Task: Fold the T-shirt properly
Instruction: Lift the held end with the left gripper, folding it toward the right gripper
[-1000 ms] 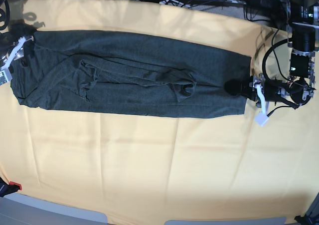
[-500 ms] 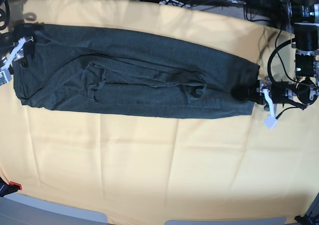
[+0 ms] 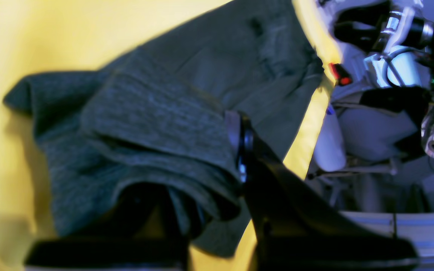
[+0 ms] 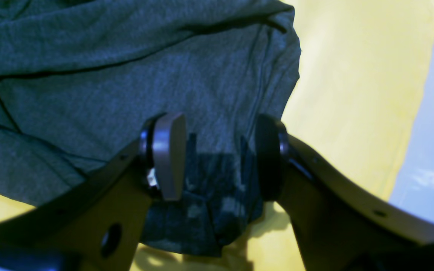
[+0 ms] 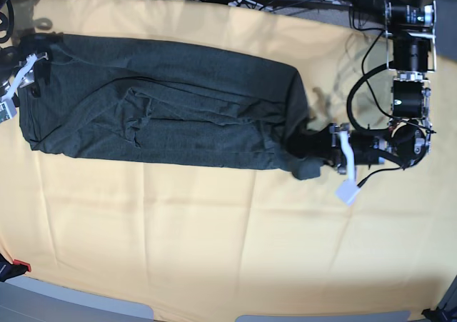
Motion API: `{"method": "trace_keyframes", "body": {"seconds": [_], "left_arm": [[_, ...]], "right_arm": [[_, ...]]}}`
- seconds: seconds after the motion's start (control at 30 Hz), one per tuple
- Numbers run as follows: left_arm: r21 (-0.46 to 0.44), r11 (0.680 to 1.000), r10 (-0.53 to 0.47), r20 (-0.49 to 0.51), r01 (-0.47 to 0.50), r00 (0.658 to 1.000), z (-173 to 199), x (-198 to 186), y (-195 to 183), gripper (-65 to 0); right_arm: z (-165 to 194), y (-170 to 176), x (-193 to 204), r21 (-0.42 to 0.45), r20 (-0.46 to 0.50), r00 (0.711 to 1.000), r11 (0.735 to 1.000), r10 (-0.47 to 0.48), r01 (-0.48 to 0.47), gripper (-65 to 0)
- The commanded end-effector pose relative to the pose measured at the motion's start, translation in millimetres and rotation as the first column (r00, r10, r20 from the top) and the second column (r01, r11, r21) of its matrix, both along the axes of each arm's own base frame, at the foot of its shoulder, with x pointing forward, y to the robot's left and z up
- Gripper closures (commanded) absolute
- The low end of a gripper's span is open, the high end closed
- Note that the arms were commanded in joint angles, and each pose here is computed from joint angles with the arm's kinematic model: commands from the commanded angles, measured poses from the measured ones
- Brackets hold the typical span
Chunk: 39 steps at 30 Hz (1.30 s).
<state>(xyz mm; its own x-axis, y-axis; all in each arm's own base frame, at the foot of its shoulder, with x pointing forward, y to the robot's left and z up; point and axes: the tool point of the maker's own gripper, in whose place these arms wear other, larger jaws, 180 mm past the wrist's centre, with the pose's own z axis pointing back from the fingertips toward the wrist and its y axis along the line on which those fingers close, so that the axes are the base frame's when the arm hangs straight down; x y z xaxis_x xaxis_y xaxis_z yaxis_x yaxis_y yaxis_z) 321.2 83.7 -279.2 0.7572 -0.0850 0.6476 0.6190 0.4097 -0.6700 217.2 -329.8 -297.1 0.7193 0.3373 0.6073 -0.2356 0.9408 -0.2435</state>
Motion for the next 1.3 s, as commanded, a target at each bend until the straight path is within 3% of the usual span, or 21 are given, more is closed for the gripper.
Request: {"method": "trace_keyframes", "body": {"seconds": [0.0,0.13,0.47,0.83,0.87,0.97,1.0,1.03,1.27], "left_arm": [[-0.047,0.999,-0.014,0.08,0.018,0.997,25,7,-11,0.0],[-0.137,0.984,-0.082,0.195,0.11,0.977,36,-2,-52,0.0],[-0.36,0.916,-0.108,0.201,0.176,0.974,48,-26,-127,0.0],[-0.368,0.91,-0.146,0.145,0.191,0.979,33,-32,-164,0.0],[-0.357,0.915,-0.149,0.138,0.19,0.979,29,-32,-168,-3.1],[-0.328,0.921,-0.174,0.135,0.21,0.975,22,-37,-180,-31.2],[-0.322,0.921,-0.184,0.137,0.22,0.973,21,-40,-184,-38.7],[-0.315,0.922,-0.191,0.138,0.226,0.972,19,-41,-187,-42.1],[-0.3,0.922,-0.211,0.142,0.245,0.967,16,-46,-195,-42.0]], "right_arm": [[12,-3,7,-0.019,0.038,0.999,1.0,0.011,-0.011,-31.3],[12,-3,7,-0.018,0.037,0.999,1.0,0.011,-0.011,-31.3],[6,7,4,0.029,0.04,0.999,0.999,0.015,-0.016,-31.3],[6,14,4,0.047,0.041,0.998,0.998,0.048,-0.05,-31.3],[6,14,4,0.046,0.039,0.998,0.998,0.047,-0.049,-31.3],[6,14,4,0.046,0.039,0.998,0.998,0.047,-0.049,-31.3],[6,14,4,0.047,0.039,0.998,0.998,0.048,-0.049,-31.3],[6,14,3,0.046,0.039,0.998,0.998,0.047,-0.049,-31.3],[7,11,4,0.052,0.044,0.999,0.998,0.018,-0.02,-31.3]]}}
